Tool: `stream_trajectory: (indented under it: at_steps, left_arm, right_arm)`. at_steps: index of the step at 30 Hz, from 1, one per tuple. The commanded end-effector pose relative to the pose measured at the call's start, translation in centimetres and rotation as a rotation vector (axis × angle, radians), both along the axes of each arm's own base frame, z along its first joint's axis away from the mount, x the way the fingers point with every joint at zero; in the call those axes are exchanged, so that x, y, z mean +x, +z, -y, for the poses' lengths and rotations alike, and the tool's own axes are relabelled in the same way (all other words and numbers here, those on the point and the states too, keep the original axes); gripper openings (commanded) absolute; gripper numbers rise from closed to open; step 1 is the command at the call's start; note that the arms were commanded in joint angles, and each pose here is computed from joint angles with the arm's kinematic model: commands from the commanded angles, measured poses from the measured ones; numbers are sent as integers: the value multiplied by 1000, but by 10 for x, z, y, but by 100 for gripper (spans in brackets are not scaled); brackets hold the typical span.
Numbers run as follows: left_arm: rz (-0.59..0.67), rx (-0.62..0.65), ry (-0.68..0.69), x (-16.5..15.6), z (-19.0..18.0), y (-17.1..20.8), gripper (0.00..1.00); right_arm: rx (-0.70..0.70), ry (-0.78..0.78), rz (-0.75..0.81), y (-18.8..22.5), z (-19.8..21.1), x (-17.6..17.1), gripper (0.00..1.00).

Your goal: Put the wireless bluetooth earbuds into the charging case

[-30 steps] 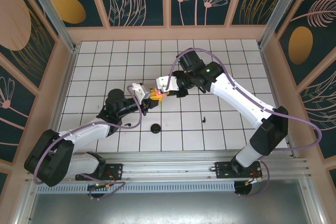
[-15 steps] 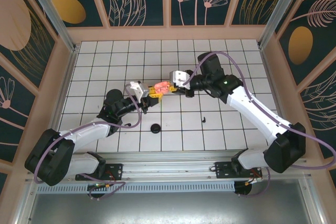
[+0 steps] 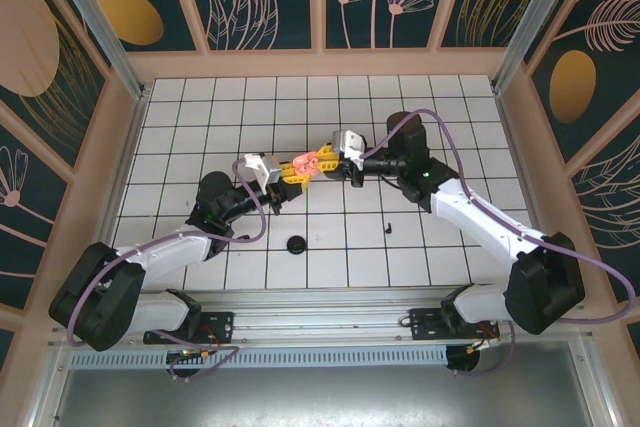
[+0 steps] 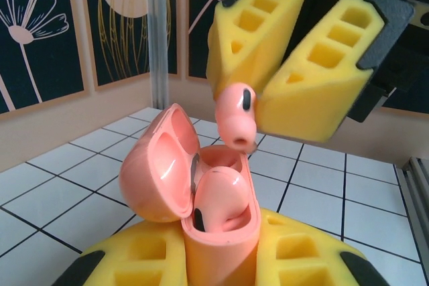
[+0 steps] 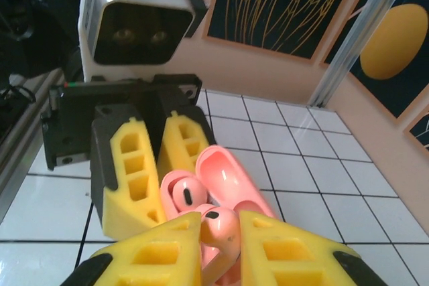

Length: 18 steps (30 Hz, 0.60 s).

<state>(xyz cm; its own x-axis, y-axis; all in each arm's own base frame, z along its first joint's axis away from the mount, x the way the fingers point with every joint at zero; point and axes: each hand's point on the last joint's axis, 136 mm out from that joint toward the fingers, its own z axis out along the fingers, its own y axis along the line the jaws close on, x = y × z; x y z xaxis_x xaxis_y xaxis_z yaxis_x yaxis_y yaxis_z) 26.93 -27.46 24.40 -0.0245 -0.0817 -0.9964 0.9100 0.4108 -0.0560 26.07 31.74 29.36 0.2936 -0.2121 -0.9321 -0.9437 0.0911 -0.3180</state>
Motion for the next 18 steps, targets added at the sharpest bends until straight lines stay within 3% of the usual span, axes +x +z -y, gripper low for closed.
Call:
stream_trajectory:
  at_steps: [1, 18]
  left_arm:
    - [24, -26, -32, -7, 2, 7, 8]
    - [40, -69, -52, -12, 2, 19, 8]
  right_arm:
    - [104, 14, 57, 31, 4, -6, 18]
    - [143, 14, 24, 21, 3, -4, 19]
